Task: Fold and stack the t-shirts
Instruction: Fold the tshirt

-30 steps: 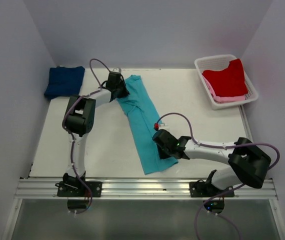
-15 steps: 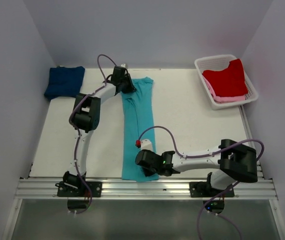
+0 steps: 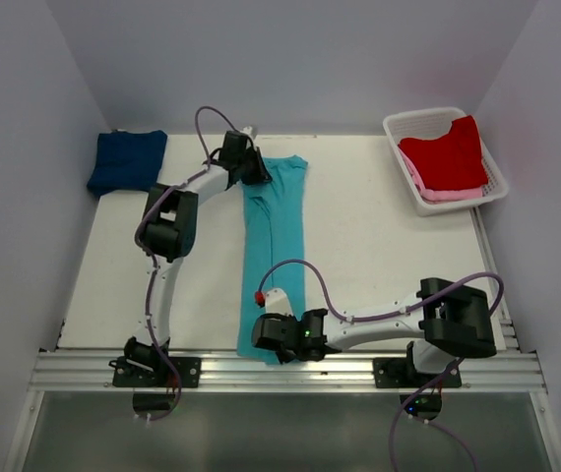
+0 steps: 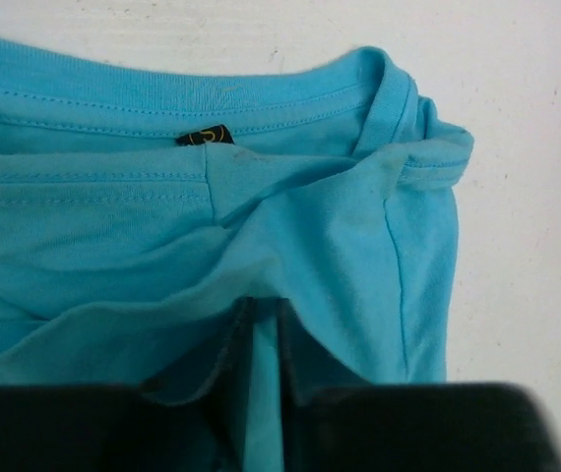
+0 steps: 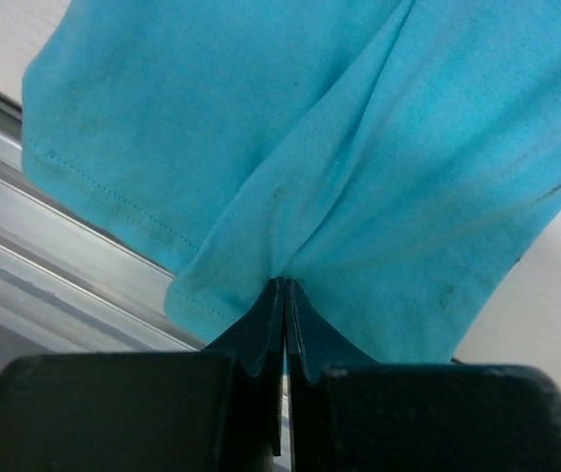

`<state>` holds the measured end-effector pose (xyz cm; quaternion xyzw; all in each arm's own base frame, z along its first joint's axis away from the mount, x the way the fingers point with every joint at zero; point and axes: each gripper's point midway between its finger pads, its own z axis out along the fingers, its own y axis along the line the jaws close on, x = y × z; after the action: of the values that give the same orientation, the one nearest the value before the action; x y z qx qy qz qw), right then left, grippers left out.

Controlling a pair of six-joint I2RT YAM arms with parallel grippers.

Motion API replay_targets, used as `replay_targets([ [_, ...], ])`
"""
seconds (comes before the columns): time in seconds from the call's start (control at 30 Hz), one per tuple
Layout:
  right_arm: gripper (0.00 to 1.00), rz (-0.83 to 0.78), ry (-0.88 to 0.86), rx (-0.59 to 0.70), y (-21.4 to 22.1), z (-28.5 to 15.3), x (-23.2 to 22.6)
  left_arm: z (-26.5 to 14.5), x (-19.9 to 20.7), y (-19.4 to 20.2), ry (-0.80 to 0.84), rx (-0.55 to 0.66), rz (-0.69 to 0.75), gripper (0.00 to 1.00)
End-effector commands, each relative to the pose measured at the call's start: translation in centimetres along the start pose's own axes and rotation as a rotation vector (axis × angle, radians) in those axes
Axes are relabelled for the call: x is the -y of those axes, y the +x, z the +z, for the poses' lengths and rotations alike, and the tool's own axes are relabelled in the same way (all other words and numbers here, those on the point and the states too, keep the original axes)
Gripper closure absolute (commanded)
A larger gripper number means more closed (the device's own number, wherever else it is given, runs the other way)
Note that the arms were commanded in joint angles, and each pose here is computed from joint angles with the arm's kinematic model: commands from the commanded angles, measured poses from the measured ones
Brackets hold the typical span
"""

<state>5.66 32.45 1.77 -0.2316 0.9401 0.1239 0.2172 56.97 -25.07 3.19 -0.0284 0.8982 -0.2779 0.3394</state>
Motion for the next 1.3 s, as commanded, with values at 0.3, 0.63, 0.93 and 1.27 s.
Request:
replay_targets([
  [0.3, 0.56, -0.051, -0.001, 0.272, -12.8, -7.5, 1.1, -19.8, 8.1, -15.0, -0.033, 0.497, 0.172, 0.27],
  [0.63, 1.0, 0.088, 0.232, 0.406, -31.7, -5.1, 14.3, -20.9, 2.0, 1.1, -0.02, 0.324, 0.001, 1.0],
  [0.93, 1.0, 0.123, 0.116, 0.238, -39.1, 7.7, 18.0, -21.4, 0.5, 5.7, -0.004, 0.276, -0.007, 1.0],
  [1.27, 1.0, 0.208, 0.024, 0.222, -39.4, 13.7, 20.7, -21.1, -0.2, 7.1, -0.004, 0.266, -0.018, 1.0],
])
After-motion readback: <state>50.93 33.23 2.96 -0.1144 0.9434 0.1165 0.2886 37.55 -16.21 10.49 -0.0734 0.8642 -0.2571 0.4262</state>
